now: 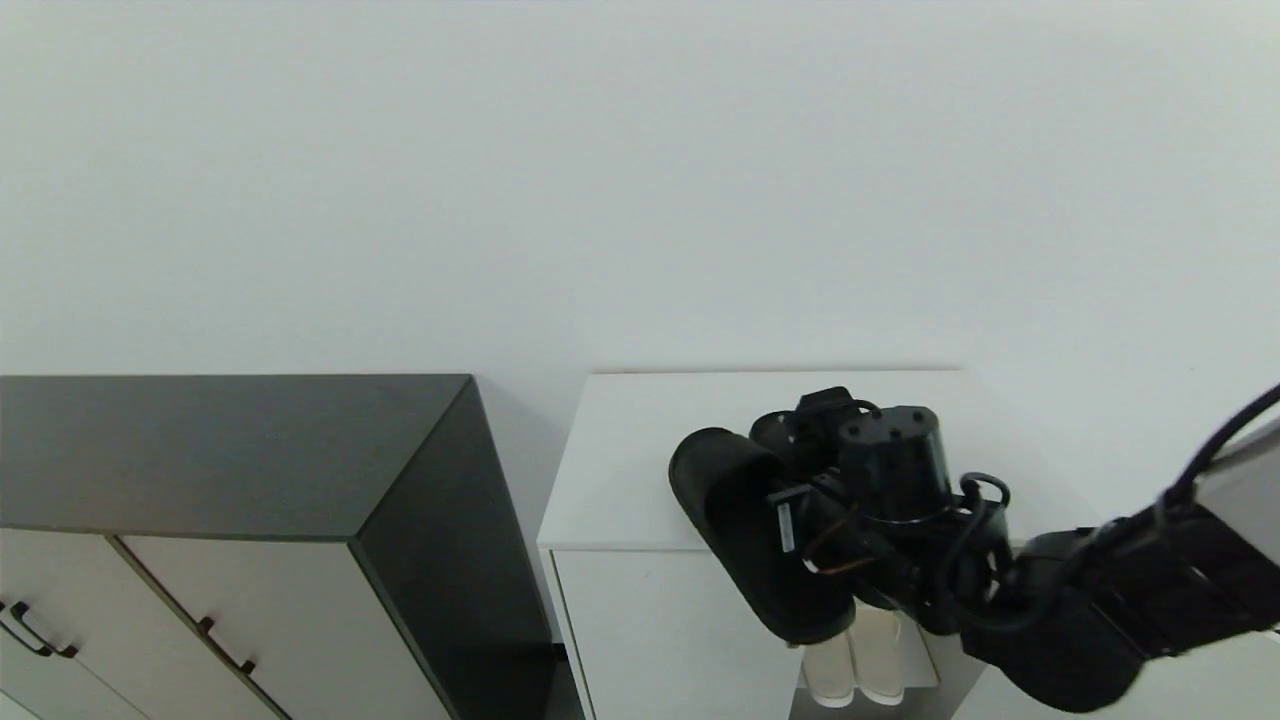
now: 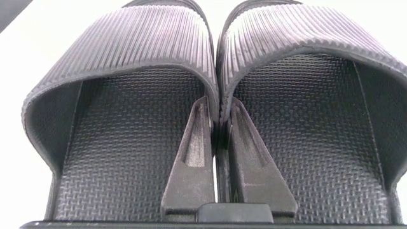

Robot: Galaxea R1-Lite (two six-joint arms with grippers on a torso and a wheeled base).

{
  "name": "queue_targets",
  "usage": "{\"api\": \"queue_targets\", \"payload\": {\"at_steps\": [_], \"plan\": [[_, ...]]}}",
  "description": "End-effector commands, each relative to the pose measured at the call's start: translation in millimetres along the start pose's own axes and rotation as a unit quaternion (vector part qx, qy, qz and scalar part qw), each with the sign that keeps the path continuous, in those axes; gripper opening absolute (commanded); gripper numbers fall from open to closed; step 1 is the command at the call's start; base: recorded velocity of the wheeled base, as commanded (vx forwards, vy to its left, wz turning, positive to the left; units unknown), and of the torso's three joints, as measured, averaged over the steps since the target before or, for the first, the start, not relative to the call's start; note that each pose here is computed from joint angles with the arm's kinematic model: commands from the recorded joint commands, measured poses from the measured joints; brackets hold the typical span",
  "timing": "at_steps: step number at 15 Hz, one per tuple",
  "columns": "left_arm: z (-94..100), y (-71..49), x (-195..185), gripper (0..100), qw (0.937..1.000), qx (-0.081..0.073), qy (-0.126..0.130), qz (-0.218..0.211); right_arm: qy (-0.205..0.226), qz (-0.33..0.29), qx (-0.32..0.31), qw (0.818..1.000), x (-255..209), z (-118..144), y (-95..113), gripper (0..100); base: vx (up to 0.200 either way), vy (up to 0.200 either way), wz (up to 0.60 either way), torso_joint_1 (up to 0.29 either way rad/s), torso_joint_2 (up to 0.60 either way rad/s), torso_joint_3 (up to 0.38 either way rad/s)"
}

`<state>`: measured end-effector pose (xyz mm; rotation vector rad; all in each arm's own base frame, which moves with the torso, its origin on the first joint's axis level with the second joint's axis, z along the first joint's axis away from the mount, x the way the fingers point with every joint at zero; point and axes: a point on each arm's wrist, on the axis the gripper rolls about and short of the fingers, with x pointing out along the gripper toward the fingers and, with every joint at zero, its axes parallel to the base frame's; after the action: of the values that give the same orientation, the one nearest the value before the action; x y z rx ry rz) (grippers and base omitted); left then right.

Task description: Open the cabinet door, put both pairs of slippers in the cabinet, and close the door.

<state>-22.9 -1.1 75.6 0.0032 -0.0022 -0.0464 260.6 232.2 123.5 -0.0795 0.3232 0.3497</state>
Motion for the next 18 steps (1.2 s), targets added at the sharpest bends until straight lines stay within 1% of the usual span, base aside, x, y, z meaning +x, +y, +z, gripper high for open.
{"api": "queue_targets", "payload": {"at_steps": [1,2,6,11,13,17,18], "plan": [[0.0,0.0,0.1,0,1.0000,0.000,0.000,0.000,-0.014,0.065,-0.011,0.998,-51.9,2.2,-12.2,0,0.000,0.000,0.00,0.000,0.00,0.000],[0.0,-0.1,0.1,0,1.0000,0.001,0.000,-0.001,-0.013,0.069,-0.021,0.997,-53.8,0.7,-12.0,0,0.000,0.000,0.00,0.000,0.00,0.000],[0.0,-0.1,0.1,0,1.0000,0.001,0.000,-0.001,-0.012,0.069,-0.023,0.997,-54.0,-0.6,-11.3,0,0.000,0.000,0.00,0.000,0.00,0.000],[0.0,0.0,0.1,0,1.0000,0.000,0.000,0.000,-0.007,0.072,-0.026,0.997,-54.3,-3.6,-8.9,0,-0.200,0.000,0.00,0.002,0.00,0.000],[0.0,0.0,0.1,0,1.0000,0.000,0.000,0.000,-0.004,0.060,-0.027,0.998,-52.3,-5.7,-8.8,0,-0.200,0.000,0.00,-0.012,0.00,0.005],[0.1,0.0,0.2,0,1.0000,-0.001,0.001,0.000,-0.009,0.057,-0.026,0.998,-51.0,-5.7,-7.5,0,-0.200,0.000,0.00,0.002,0.00,0.005],[0.0,0.0,0.1,0,1.0000,-0.001,0.000,0.000,-0.008,0.057,-0.027,0.998,-51.2,-6.1,-7.2,0,0.000,0.000,0.00,0.000,0.00,0.000]]}}
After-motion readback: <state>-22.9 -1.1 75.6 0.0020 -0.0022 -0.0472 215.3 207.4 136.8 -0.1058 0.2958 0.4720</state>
